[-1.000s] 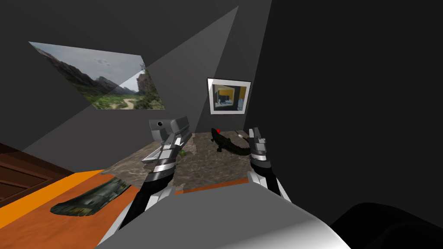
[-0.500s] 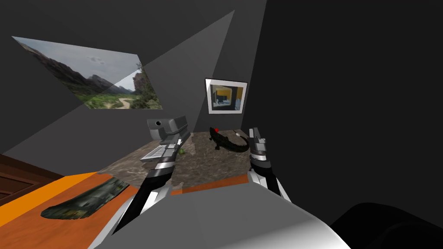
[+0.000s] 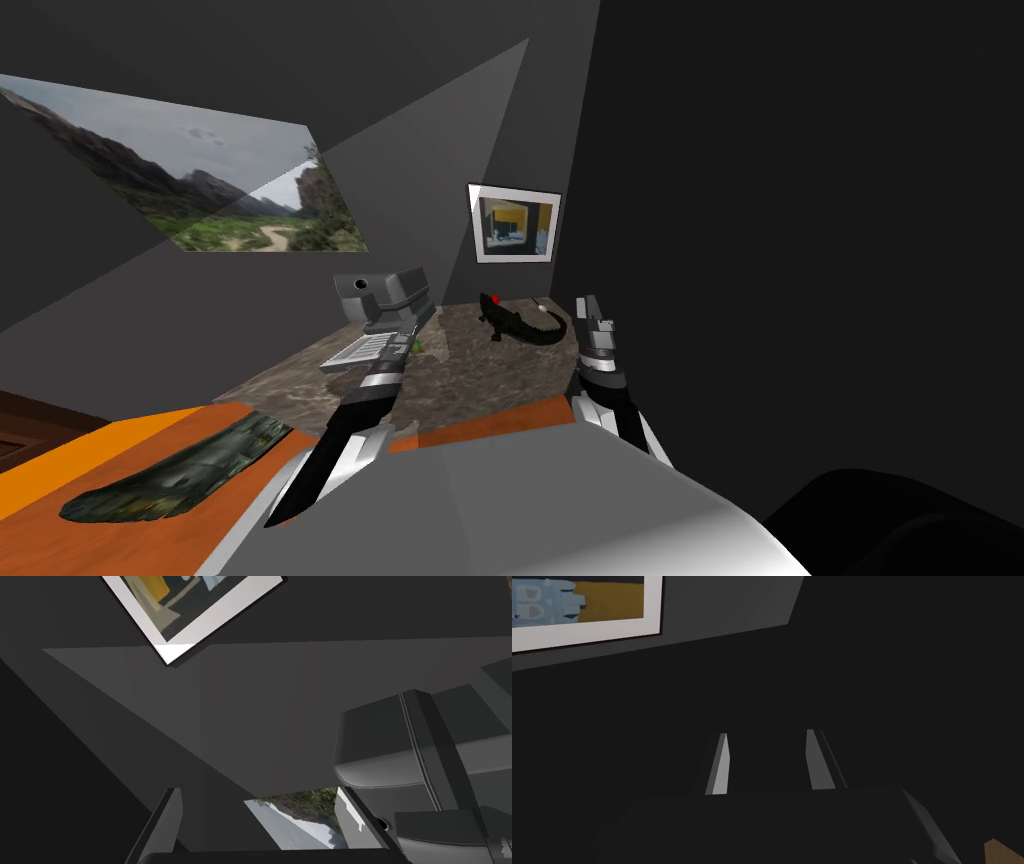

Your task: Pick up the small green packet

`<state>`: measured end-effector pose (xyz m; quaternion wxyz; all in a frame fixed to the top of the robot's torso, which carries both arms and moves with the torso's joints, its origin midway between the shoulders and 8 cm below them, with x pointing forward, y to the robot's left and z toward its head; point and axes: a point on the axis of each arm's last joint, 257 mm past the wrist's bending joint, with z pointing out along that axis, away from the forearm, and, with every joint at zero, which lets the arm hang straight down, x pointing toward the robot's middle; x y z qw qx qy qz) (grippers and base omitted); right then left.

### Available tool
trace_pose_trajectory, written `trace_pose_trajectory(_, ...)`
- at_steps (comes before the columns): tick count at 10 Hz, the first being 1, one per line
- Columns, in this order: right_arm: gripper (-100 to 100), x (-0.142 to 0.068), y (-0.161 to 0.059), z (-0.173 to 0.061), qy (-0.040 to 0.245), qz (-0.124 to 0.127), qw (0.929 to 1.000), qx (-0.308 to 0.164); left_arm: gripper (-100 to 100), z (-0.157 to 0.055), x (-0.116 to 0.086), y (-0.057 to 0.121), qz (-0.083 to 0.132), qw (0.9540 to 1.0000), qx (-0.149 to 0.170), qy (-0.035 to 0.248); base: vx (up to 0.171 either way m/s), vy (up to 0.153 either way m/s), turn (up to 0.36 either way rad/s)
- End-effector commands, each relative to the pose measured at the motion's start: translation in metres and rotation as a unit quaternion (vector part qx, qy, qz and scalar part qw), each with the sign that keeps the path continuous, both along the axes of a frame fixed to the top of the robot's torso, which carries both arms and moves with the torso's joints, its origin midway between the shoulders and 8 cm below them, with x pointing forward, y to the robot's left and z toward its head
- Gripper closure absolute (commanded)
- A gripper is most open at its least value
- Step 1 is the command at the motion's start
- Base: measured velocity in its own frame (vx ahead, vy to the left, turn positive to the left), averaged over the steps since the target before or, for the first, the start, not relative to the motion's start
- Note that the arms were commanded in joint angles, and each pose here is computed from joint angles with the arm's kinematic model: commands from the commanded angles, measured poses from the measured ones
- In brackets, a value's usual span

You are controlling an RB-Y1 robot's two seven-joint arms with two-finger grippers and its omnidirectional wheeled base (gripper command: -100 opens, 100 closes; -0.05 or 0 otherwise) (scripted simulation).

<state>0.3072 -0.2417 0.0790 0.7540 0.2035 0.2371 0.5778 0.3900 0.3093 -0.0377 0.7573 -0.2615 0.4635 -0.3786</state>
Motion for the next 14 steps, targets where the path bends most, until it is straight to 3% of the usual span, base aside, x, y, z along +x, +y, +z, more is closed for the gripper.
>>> trace_pose_trajectory(1,0,0.0,0.0,0.0,0.0,0.0,1.0,0.0,-100,-0.011,0.007,0.011,0.018,0.9995,0.014,0.022,-0.08,-0.034,-0.07)
trace_pose_trajectory(5,0,0.0,0.0,0.0,0.0,0.0,1.0,0.0,-100,-0.041,0.018,0.035,0.056,0.9946,0.047,0.074,-0.051,-0.023,-0.069)
trace_pose_trajectory(7,0,0.0,0.0,0.0,0.0,0.0,1.0,0.0,-100,-0.066,0.021,0.052,0.077,0.9877,0.075,0.114,-0.015,-0.01,-0.084)
trace_pose_trajectory(9,0,0.0,0.0,0.0,0.0,0.0,1.0,0.0,-100,-0.105,0.019,0.074,0.094,0.9739,0.119,0.168,0.046,0.034,-0.067)
trace_pose_trajectory(10,0,0.0,0.0,0.0,0.0,0.0,1.0,0.0,-100,-0.105,0.019,0.074,0.094,0.9739,0.119,0.168,0.06,0.048,-0.016)
trace_pose_trajectory(11,0,0.0,0.0,0.0,0.0,0.0,1.0,0.0,-100,-0.125,0.015,0.084,0.099,0.965,0.143,0.196,0.083,0.052,-0.026)
trace_pose_trajectory(14,0,0.0,0.0,0.0,0.0,0.0,1.0,0.0,-100,-0.156,0.006,0.1,0.102,0.9493,0.18,0.237,0.095,0.064,-0.018)
